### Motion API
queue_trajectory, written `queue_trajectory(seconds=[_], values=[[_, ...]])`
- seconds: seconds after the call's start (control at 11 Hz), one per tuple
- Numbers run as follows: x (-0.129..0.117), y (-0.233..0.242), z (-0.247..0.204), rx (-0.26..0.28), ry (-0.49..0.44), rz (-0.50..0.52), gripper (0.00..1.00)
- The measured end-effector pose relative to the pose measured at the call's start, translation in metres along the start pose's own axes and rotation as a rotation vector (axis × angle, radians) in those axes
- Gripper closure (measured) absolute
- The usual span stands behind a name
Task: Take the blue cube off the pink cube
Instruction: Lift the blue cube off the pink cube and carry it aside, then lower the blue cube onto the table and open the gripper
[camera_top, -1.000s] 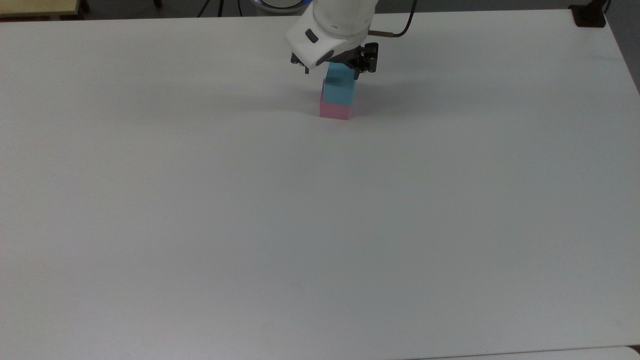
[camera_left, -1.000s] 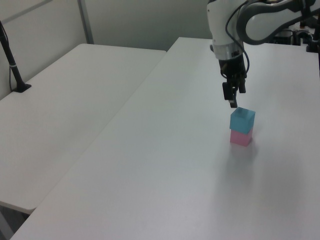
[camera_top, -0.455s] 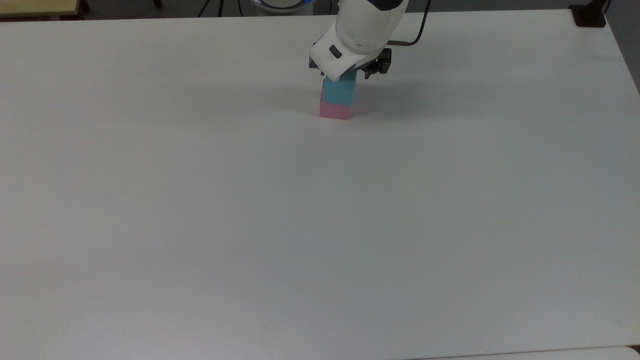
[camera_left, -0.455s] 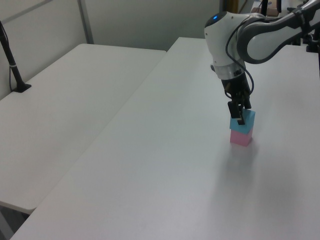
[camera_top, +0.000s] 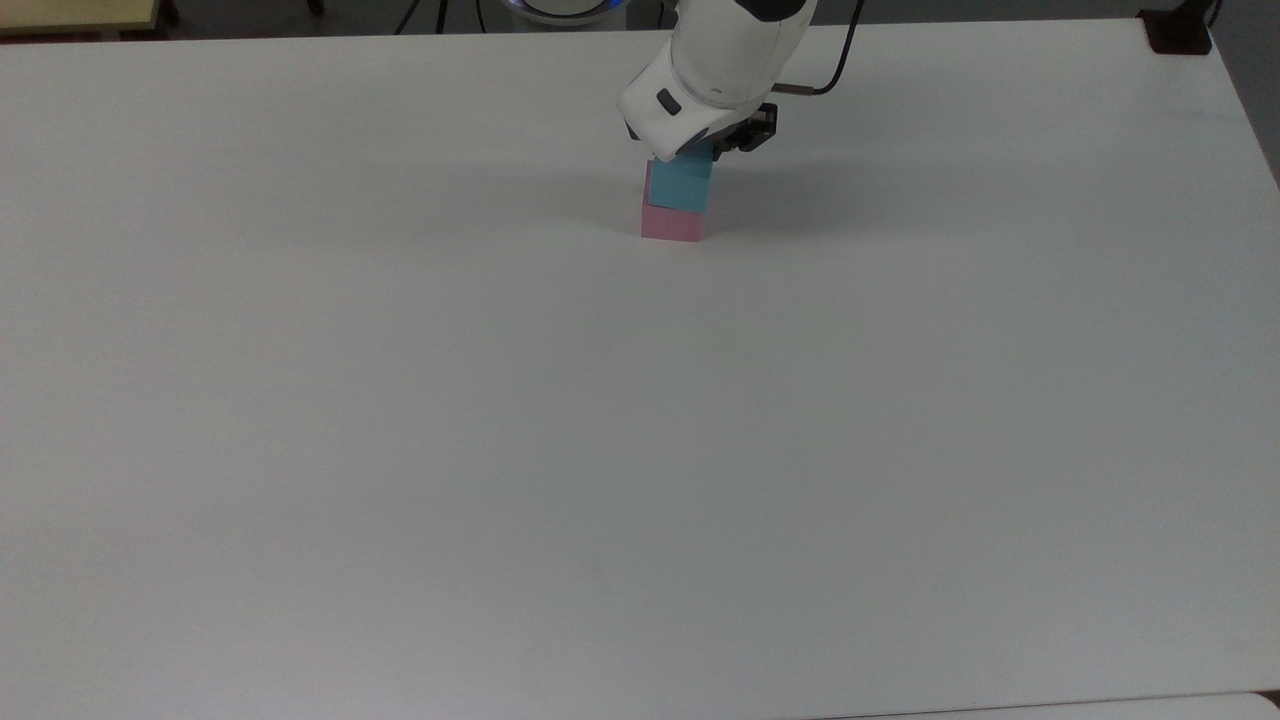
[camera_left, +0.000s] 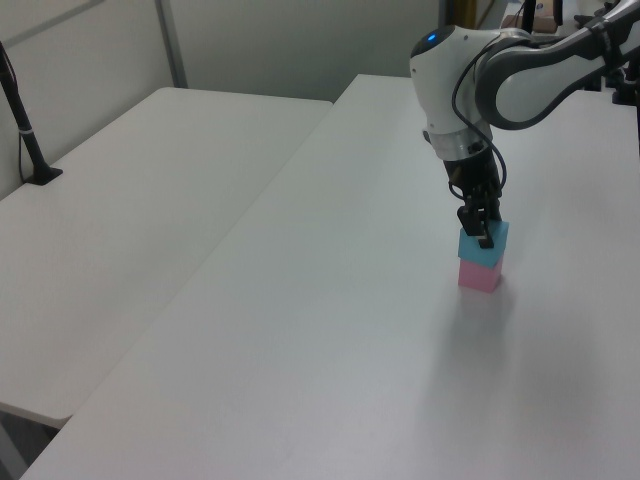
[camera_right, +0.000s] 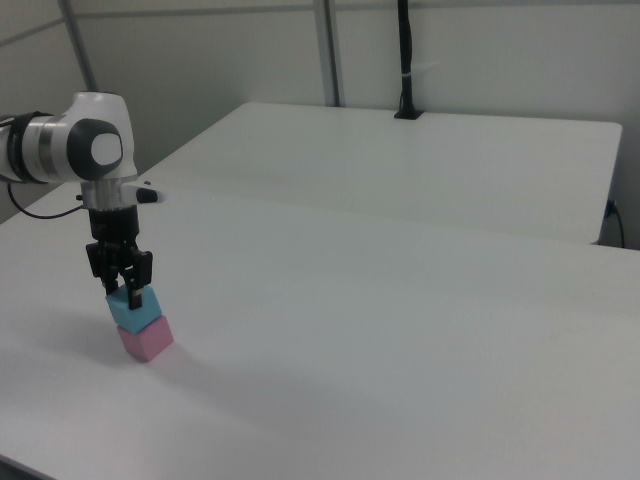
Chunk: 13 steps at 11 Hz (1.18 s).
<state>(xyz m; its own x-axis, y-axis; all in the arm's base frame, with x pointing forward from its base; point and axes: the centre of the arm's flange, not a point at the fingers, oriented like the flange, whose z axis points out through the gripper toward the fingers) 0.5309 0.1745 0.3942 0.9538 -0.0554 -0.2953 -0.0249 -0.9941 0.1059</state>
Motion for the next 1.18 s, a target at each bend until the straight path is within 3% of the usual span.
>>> queue_trajectory(seconds=[0.27, 0.45, 0.82, 1.18], values=[[-0.002, 0.027, -0.017, -0.038, 0.021, -0.036, 0.42], [0.008, 0.07, -0.02, -0.069, 0.032, -0.065, 0.42], [0.042, 0.159, -0.009, -0.036, 0.095, -0.035, 0.42], [0.083, 0.174, 0.05, -0.012, 0.089, -0.11, 0.42]])
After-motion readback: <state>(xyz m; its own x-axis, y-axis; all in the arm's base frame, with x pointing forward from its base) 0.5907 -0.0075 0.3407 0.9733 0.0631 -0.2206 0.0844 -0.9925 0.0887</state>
